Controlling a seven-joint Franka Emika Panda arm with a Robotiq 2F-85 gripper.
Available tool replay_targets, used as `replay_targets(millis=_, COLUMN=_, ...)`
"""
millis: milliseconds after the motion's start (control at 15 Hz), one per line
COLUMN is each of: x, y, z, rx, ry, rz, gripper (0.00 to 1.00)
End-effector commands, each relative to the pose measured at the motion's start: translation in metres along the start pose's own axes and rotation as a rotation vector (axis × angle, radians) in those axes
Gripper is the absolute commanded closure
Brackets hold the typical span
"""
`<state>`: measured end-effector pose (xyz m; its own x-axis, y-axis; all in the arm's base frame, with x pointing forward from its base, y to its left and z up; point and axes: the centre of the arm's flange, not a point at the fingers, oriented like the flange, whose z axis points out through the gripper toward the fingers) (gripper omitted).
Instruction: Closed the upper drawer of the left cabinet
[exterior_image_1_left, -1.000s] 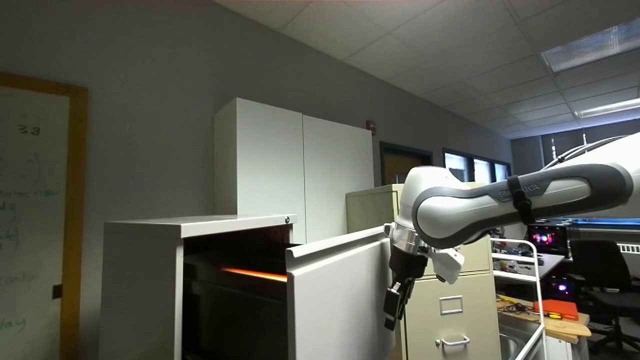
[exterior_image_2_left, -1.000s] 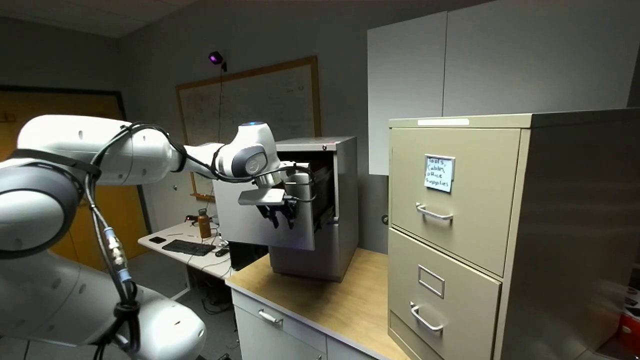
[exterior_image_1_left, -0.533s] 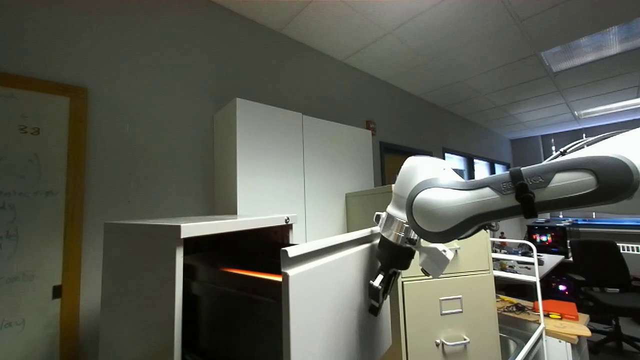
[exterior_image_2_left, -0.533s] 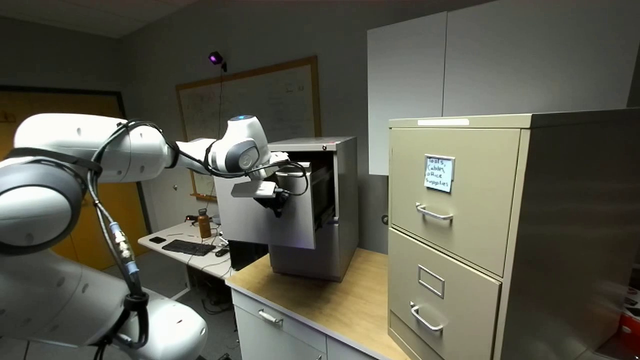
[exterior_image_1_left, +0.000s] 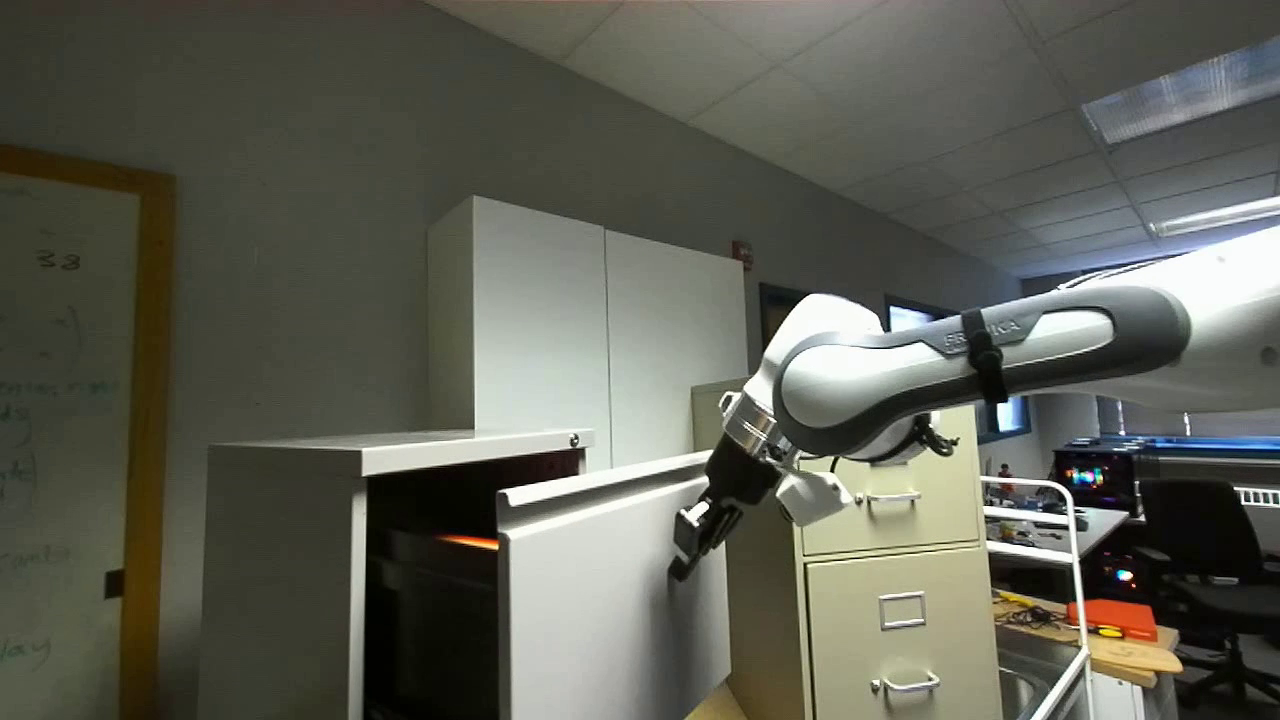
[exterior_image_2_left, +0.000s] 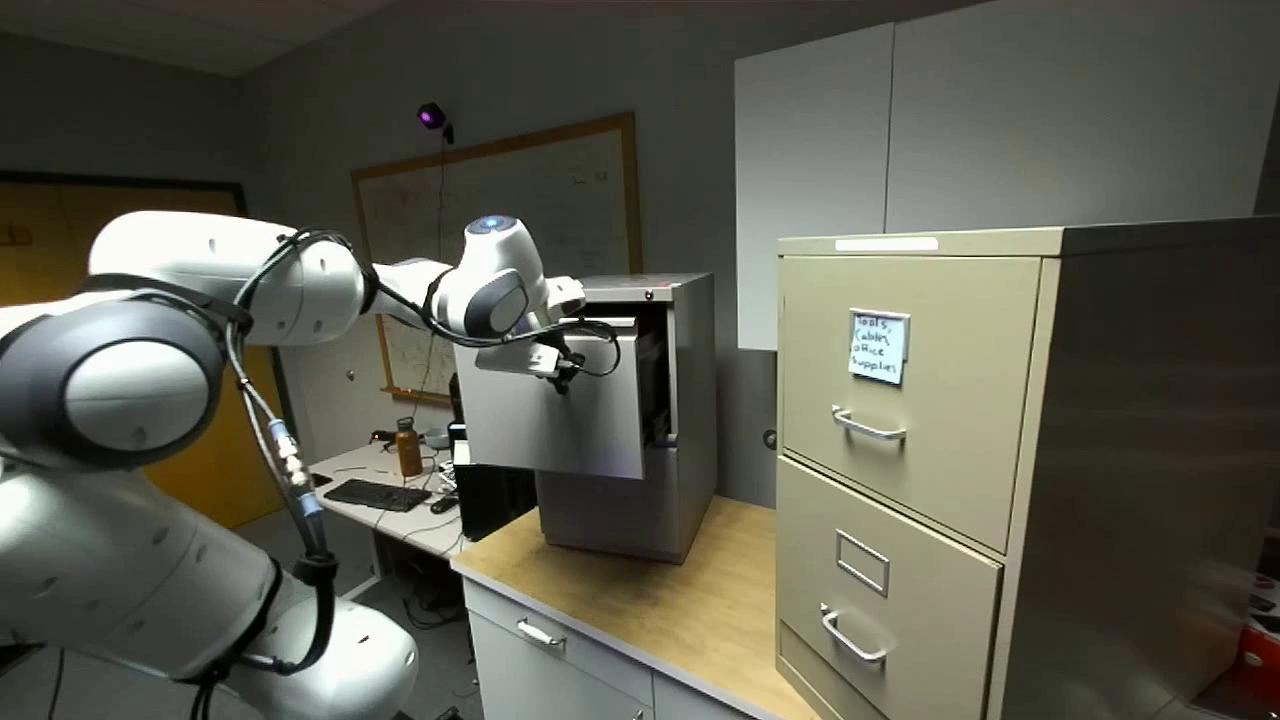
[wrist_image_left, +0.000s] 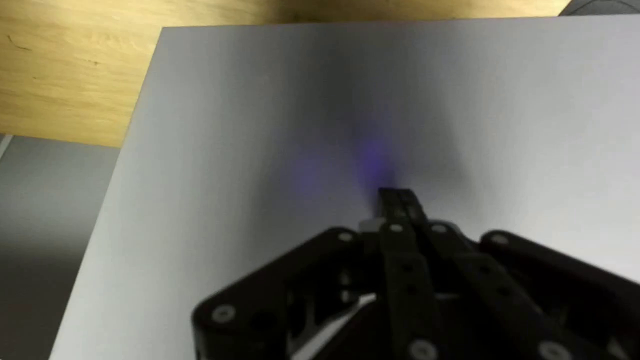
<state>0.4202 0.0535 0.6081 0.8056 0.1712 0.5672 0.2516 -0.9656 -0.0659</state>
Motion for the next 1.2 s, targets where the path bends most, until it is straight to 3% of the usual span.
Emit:
replay_targets(millis=0, x=0.065, y=0.001, z=0.003, rx=0.031, ry=0.09, rz=0.022, gripper=1.0)
replay_targets(millis=733, x=0.187, y=0.019, z=0.045, rx=0.068, ry=0.141, rz=0.057, gripper=1.0)
replay_targets(millis=1133, x=0.229, y=0.01, z=0.079, rx=0.111, ry=0.126, rz=0.068, gripper=1.0)
